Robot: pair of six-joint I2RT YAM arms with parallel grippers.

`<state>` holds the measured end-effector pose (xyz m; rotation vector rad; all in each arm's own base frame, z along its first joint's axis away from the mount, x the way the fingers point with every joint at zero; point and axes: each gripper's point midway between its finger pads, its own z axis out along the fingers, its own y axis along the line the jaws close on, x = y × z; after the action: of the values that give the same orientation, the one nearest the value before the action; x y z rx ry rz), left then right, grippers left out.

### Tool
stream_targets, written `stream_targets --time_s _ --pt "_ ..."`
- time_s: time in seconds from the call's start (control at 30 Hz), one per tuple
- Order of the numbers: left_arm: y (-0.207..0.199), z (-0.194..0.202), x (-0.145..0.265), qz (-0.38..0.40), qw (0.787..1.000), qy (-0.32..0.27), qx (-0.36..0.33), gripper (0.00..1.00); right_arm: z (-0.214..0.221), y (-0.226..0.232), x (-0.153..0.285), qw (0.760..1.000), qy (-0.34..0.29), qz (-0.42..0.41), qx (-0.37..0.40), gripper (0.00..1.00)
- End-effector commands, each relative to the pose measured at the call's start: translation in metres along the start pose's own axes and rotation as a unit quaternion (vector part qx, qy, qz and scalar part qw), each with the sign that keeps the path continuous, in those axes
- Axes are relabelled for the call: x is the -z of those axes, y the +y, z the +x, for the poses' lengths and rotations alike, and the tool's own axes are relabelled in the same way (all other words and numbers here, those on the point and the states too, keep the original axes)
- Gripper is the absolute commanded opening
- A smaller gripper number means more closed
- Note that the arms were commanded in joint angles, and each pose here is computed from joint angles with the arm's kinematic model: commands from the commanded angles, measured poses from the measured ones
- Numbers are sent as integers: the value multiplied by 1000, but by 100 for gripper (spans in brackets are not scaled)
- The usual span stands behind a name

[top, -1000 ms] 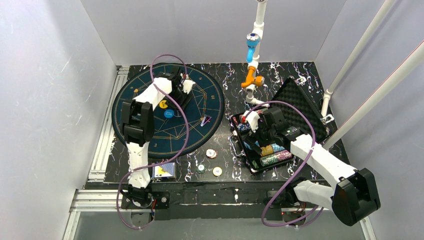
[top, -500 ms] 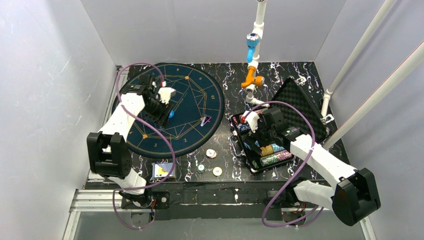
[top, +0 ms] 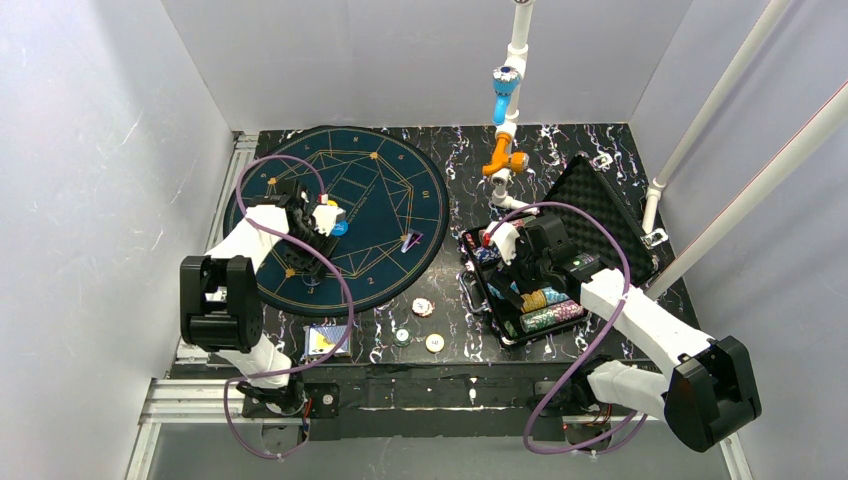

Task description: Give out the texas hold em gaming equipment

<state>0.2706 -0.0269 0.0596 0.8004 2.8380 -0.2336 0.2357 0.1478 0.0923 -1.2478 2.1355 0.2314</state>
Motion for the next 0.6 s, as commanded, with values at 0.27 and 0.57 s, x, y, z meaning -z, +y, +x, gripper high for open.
stream_targets --time_s 0.27,0.57 --pt "7 10 -17 -10 1000 23 -11 37 -12 -3 4 1000 -15 5 13 100" --pt "9 11 -26 -8 999 30 -10 39 -11 -3 3 1000 -13 4 12 100"
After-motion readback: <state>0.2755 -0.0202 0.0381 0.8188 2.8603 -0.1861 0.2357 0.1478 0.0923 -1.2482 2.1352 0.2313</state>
